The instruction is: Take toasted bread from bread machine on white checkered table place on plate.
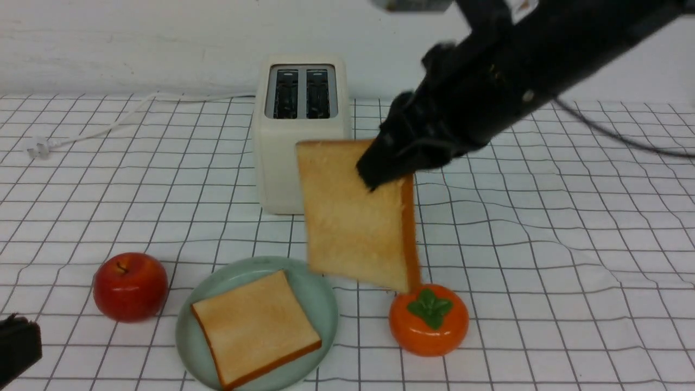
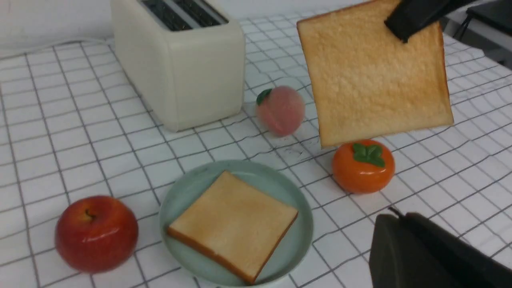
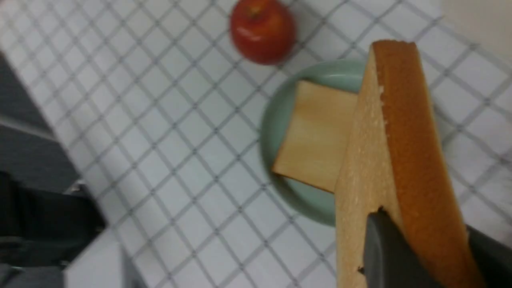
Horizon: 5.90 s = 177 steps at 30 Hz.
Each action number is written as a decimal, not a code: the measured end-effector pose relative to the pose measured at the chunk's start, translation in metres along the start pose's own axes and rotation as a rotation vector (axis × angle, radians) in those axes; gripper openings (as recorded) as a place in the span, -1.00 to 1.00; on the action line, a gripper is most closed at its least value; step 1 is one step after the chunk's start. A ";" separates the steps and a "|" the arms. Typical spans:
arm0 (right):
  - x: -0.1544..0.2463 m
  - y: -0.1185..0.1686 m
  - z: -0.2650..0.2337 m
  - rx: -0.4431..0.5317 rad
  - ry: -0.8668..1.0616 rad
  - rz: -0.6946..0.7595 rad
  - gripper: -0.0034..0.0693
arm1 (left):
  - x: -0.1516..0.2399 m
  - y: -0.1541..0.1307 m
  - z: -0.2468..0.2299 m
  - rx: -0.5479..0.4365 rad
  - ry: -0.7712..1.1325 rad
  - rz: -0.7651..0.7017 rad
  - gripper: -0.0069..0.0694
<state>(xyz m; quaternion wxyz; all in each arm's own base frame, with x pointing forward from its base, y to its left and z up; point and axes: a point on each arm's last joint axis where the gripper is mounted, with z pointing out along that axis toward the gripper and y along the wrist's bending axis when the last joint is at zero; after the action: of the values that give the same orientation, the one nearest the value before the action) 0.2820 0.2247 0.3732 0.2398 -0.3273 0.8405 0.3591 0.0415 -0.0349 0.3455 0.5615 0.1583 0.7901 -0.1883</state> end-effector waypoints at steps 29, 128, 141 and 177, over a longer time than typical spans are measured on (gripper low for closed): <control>0.041 -0.094 0.154 -0.140 -0.090 0.295 0.42 | 0.004 0.017 -0.002 -0.190 0.041 -0.067 -0.85; 0.365 -0.041 -0.082 0.966 -0.698 0.175 -0.96 | 0.146 0.039 0.047 -0.206 -0.126 -0.129 -0.83; 0.366 -0.041 -0.082 0.965 -0.694 0.178 -0.95 | 0.146 0.039 0.047 -0.206 -0.126 -0.129 -0.80; 0.366 -0.041 -0.082 0.964 -0.695 0.179 -0.91 | 0.165 0.045 0.050 -0.311 -0.063 -0.348 -0.85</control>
<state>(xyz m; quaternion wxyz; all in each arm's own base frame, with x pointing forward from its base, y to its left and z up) 0.0522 0.0025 0.1734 0.5908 0.0270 0.8053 0.0423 0.0510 -0.0122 0.1690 0.5626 -0.0747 0.8069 -0.1634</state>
